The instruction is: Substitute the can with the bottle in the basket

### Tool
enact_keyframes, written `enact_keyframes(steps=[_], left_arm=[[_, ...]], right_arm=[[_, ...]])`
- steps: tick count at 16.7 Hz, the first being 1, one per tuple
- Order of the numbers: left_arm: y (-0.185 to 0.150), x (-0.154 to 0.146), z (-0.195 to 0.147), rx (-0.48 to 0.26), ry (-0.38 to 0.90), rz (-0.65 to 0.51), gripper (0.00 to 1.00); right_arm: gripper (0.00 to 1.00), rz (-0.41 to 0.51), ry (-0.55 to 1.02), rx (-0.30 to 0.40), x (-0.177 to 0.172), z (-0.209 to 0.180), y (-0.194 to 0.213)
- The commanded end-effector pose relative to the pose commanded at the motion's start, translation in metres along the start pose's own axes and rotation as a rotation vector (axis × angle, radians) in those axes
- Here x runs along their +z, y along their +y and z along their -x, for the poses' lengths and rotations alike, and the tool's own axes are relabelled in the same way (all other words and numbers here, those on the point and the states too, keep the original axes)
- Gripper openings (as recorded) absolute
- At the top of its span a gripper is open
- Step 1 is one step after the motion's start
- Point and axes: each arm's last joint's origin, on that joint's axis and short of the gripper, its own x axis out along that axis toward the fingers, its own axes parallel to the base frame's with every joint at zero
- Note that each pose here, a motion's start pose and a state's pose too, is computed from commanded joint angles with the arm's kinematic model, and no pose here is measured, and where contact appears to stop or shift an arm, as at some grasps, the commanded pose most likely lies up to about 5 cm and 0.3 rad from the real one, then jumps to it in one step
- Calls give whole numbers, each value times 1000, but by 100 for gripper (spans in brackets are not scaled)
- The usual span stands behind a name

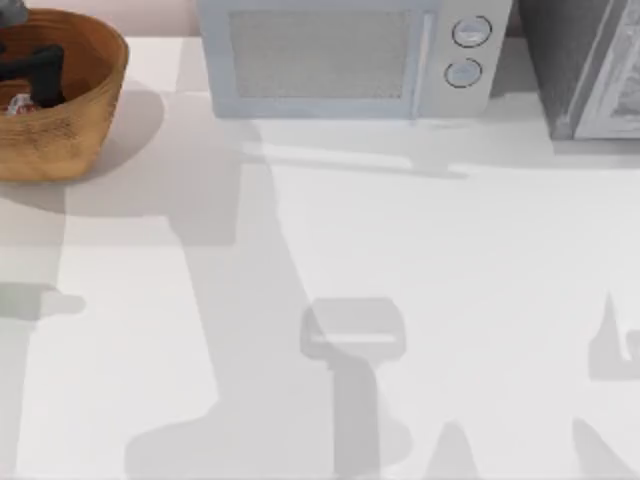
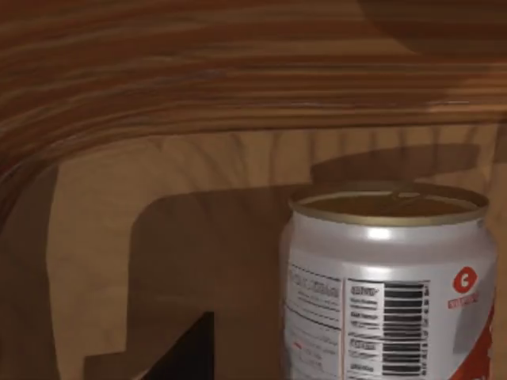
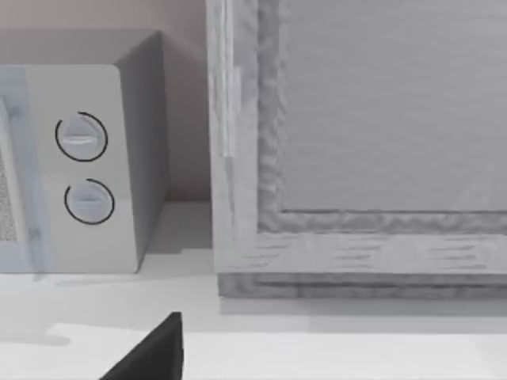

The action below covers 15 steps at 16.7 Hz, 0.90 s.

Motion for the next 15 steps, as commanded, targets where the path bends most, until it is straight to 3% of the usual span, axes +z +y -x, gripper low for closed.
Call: enact_keyframes(steps=[10,15], left_arm=[[0,0,0,0,0,0,2],[0,0,0,0,0,0,0]], right_arm=[[100,0,0,0,0,0,0],[100,0,0,0,0,0,0]])
